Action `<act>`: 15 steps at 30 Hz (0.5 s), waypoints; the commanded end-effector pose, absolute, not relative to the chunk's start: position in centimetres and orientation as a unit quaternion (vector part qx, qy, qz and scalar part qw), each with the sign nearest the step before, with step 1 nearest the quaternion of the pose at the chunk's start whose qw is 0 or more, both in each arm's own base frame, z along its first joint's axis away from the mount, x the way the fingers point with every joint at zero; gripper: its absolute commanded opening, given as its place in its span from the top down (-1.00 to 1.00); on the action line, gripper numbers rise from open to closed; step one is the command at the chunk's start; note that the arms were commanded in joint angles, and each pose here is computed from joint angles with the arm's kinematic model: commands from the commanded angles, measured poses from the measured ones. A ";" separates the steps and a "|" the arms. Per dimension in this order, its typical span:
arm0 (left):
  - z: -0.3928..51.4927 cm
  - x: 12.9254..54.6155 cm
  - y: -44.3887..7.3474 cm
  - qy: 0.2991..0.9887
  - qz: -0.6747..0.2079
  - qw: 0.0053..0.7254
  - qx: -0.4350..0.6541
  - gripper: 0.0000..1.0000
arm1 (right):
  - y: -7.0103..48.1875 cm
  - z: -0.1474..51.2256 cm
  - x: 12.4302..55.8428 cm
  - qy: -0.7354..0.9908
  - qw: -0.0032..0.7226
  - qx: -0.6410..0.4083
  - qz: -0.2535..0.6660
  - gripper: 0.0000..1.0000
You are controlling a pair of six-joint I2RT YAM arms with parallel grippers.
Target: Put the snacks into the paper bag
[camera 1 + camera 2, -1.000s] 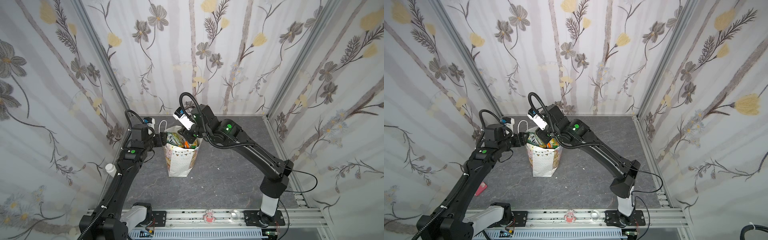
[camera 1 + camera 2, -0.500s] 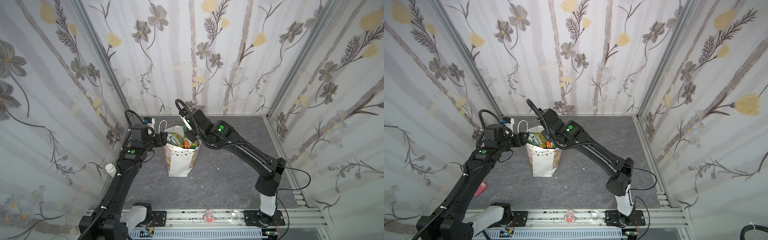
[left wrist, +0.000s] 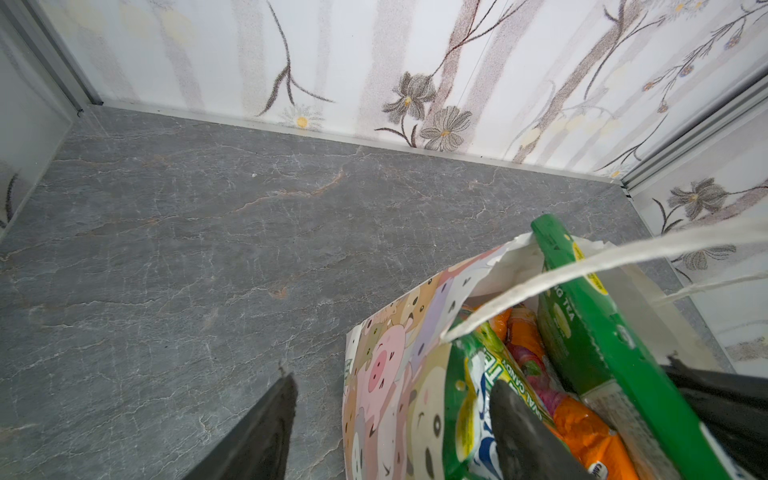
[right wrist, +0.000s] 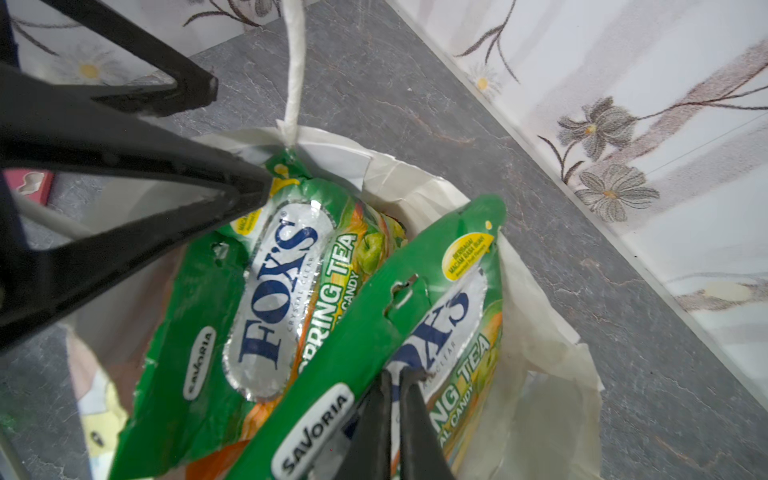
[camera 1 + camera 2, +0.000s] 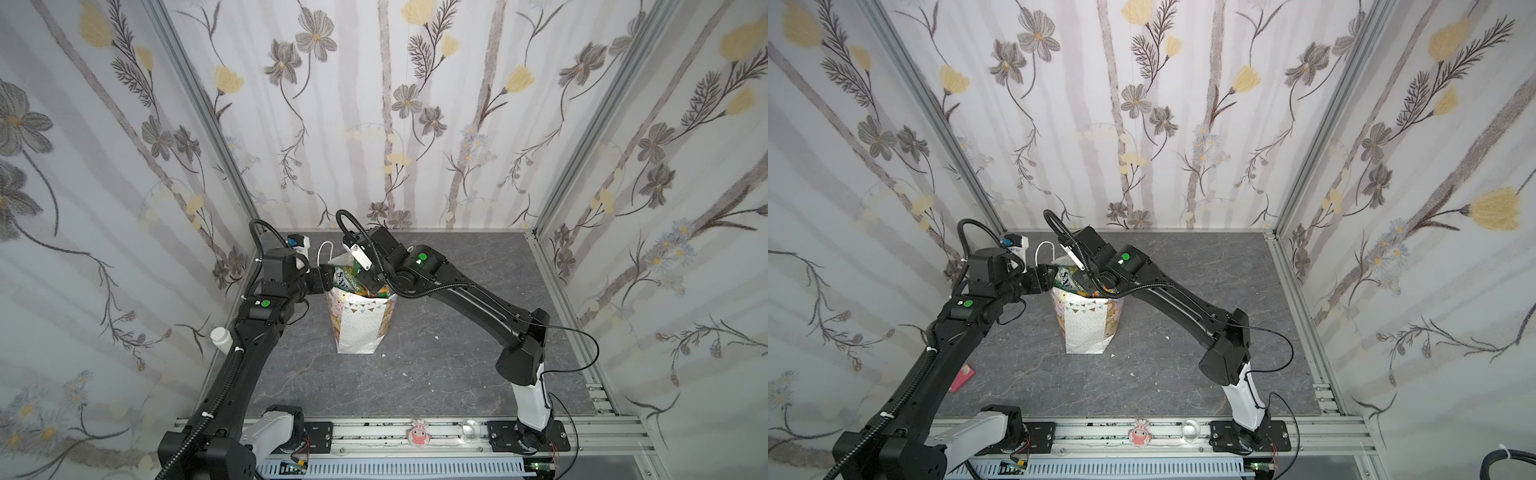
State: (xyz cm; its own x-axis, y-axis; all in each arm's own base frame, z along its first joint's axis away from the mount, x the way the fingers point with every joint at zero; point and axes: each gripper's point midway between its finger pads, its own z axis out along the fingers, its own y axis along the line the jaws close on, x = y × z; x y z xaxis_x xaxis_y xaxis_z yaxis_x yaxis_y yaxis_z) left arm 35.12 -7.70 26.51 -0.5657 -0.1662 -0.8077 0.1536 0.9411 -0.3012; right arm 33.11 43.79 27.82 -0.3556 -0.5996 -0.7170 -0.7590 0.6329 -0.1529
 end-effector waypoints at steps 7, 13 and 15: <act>27.1 35.3 -7.3 0.864 -0.162 0.477 -0.008 -0.47 | 46.9 24.5 31.8 0.805 0.341 -0.460 0.157 0.81; 27.2 35.3 -7.3 0.863 -0.162 0.478 -0.008 -0.47 | 47.8 22.8 30.9 0.805 0.306 -0.477 0.176 0.78; 27.3 35.2 -7.3 0.862 -0.162 0.480 -0.007 -0.47 | 48.3 22.5 31.0 0.805 0.301 -0.479 0.177 0.77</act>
